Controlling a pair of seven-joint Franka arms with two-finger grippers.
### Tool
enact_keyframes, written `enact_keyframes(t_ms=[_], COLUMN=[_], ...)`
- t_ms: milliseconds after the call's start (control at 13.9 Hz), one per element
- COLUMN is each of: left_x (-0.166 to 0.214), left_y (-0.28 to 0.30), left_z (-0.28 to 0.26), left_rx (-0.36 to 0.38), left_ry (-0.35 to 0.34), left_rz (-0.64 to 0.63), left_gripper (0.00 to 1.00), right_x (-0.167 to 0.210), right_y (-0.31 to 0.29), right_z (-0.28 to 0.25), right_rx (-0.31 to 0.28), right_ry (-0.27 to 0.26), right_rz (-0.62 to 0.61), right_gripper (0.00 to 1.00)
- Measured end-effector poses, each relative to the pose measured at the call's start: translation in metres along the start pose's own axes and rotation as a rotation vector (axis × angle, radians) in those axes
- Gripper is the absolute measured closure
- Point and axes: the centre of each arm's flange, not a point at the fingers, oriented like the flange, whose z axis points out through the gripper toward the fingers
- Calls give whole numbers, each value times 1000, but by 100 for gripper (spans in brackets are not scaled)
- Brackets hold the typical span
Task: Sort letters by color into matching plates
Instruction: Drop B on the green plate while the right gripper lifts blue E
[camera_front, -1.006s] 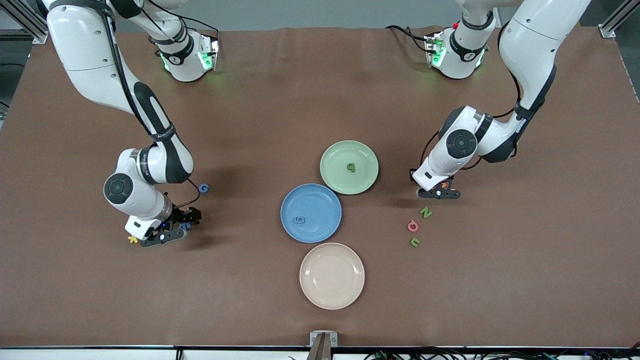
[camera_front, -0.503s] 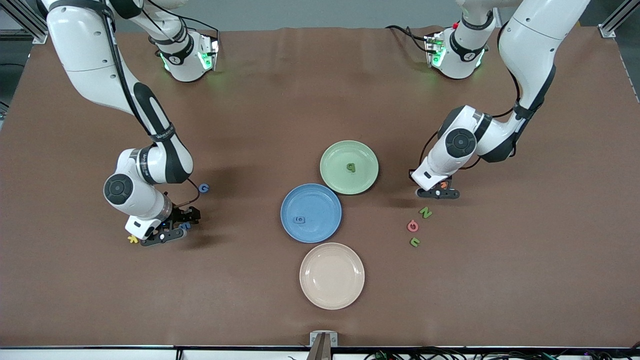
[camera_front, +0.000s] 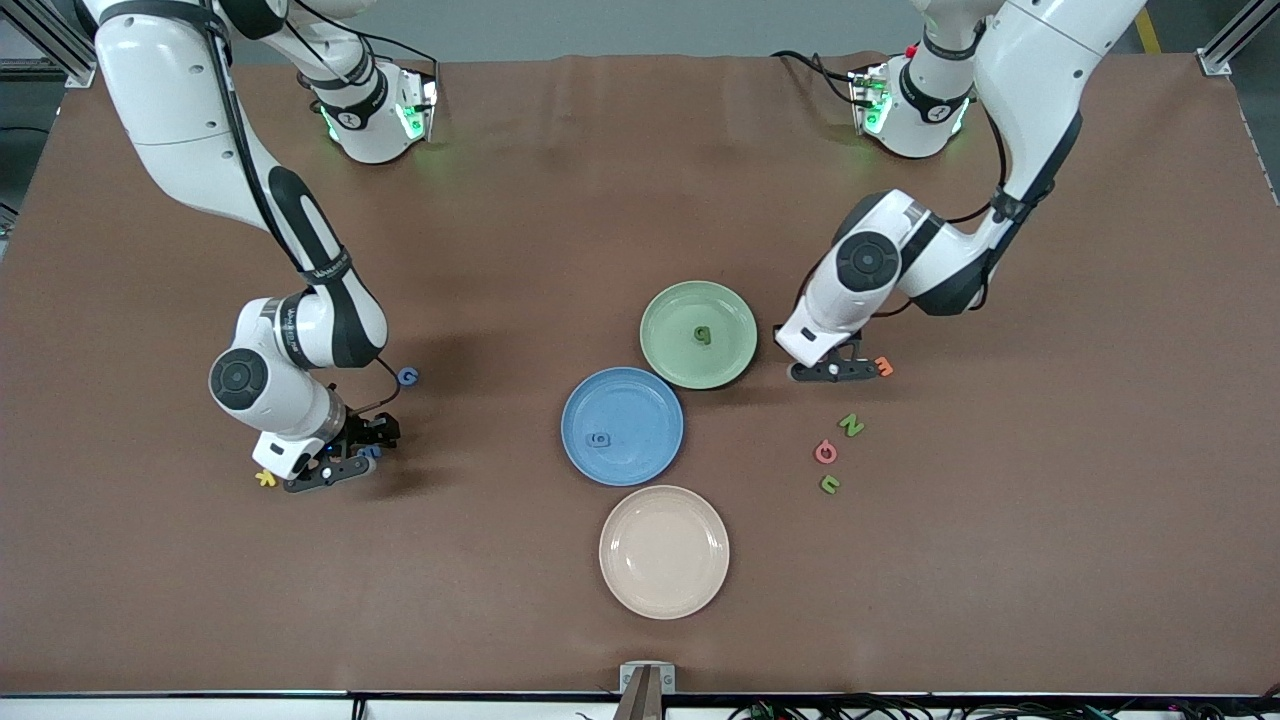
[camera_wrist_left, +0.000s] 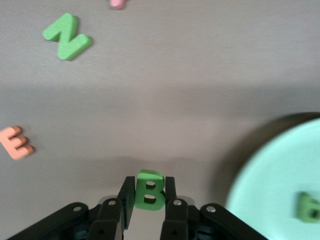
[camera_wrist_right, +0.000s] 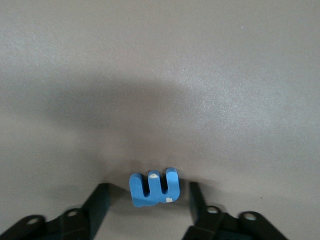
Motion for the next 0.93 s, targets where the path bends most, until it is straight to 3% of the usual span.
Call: enact_keyframes(t_ms=[216,503,719,934], left_x=[-14,-35,-42,-39], left_y=[39,92,110,109], left_z=[-17,-20,-14,-13], left_rx=[-32,-61,-71,-73], left_ry=[18,15,0,-3], left_rz=[-49,-84,-95,-100], left_gripper=[72,72,69,58], right_x=[1,3,3,3], right_y=[0,-1,2,2], right_z=[-1,-5,-5,-5], right_rx=[0,1,0,2], right_ry=[3,6,8,8], right_rz=[-17,-21,-17,-11], right_gripper=[38,59,59,59])
